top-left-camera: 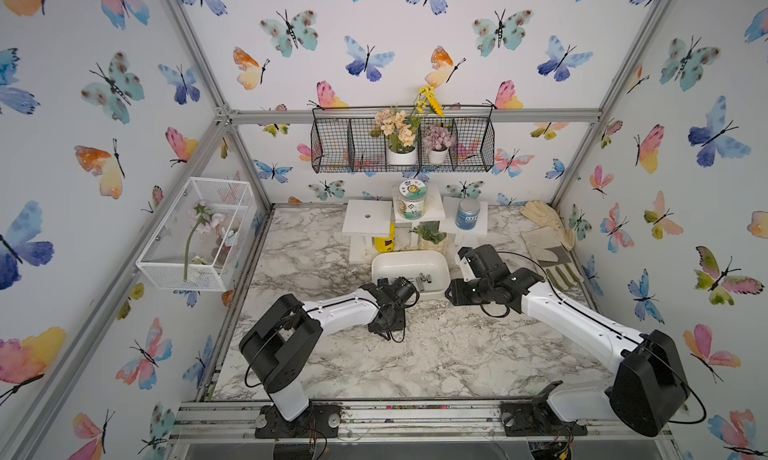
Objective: Put the socket on the desktop into the storage box
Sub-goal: Pick up the socket head from the center of the board.
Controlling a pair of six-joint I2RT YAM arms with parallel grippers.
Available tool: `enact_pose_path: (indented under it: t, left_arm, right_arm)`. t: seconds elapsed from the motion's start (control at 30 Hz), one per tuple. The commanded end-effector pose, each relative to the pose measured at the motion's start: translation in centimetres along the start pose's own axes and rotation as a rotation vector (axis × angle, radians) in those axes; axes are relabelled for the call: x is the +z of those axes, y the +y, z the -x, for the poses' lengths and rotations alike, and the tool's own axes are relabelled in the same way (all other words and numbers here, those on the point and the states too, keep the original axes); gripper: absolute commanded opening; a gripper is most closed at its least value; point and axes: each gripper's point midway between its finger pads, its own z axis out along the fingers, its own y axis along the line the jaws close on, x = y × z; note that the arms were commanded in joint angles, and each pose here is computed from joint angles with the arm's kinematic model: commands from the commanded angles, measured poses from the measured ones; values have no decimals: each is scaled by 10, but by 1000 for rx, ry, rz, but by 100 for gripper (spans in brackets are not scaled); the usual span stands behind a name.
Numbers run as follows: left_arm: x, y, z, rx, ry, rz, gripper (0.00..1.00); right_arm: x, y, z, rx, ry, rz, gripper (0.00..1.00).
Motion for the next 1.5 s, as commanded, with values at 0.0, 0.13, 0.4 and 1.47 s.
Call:
enact_pose_path:
  t: [0.0,0.13,0.4,1.47]
  left_arm:
    - [1,0,0,16,5,15,37]
    - [3,-1,-1,18,10,12,33]
    - [6,1,-7,14,25,12,28]
    - [-18,3,-3,-1,-13,-13,12]
  right_arm:
    - [0,-4,-5,5,-4,-23,40]
    - [2,-6,-6,9,-1,-28,40]
    - [3,-7,-6,15,-2,-33,40]
    - [0,4,7,-16,-21,2,40]
